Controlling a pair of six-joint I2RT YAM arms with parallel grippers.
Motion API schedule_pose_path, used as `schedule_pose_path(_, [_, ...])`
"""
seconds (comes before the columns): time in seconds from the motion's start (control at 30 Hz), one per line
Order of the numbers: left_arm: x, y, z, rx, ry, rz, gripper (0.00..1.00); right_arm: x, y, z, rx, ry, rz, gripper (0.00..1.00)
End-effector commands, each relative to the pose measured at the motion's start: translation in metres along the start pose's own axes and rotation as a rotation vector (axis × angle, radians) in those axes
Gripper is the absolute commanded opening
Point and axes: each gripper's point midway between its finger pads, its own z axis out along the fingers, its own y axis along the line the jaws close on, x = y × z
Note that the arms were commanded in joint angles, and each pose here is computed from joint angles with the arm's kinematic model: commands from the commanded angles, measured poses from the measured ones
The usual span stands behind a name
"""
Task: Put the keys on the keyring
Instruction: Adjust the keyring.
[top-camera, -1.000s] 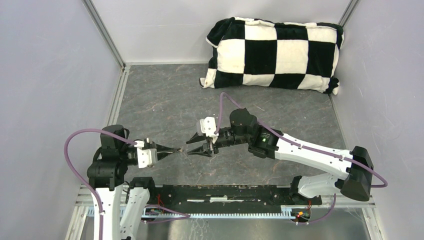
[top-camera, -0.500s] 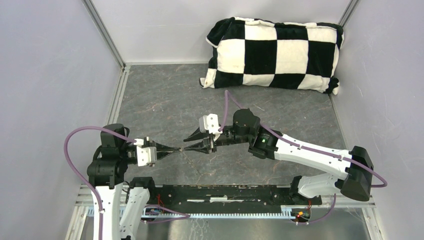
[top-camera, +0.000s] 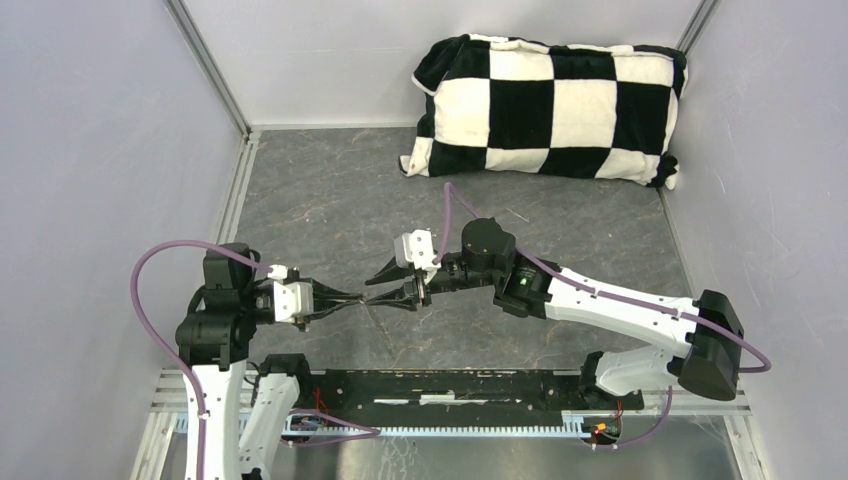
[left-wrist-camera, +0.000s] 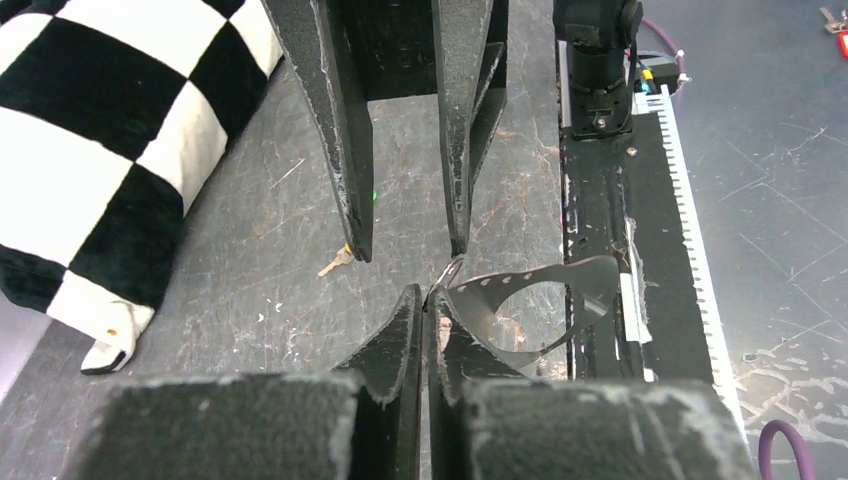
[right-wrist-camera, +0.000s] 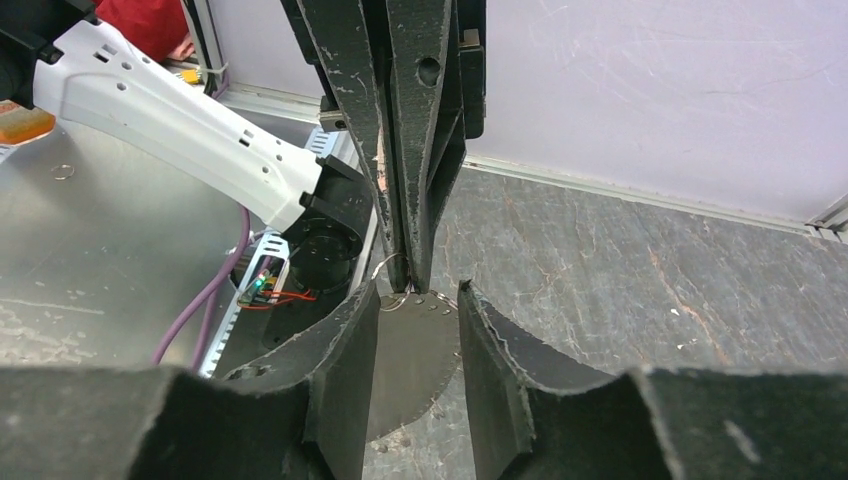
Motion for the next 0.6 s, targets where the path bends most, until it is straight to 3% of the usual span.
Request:
schedule_pose_path(0.0, [-0.021,0.003,0.001,0.017,-0.058,0.018,0.02,-0.007,0.005,0.003,-0.034,-0.001,-0.001,0.43])
schedule_pose_path(0.57, [-0.018,0.006,0.0,0.004,-0.04,0.014,0.02,-0.013,0.005,-0.011,-0.004,0.023,-0.029,0.48])
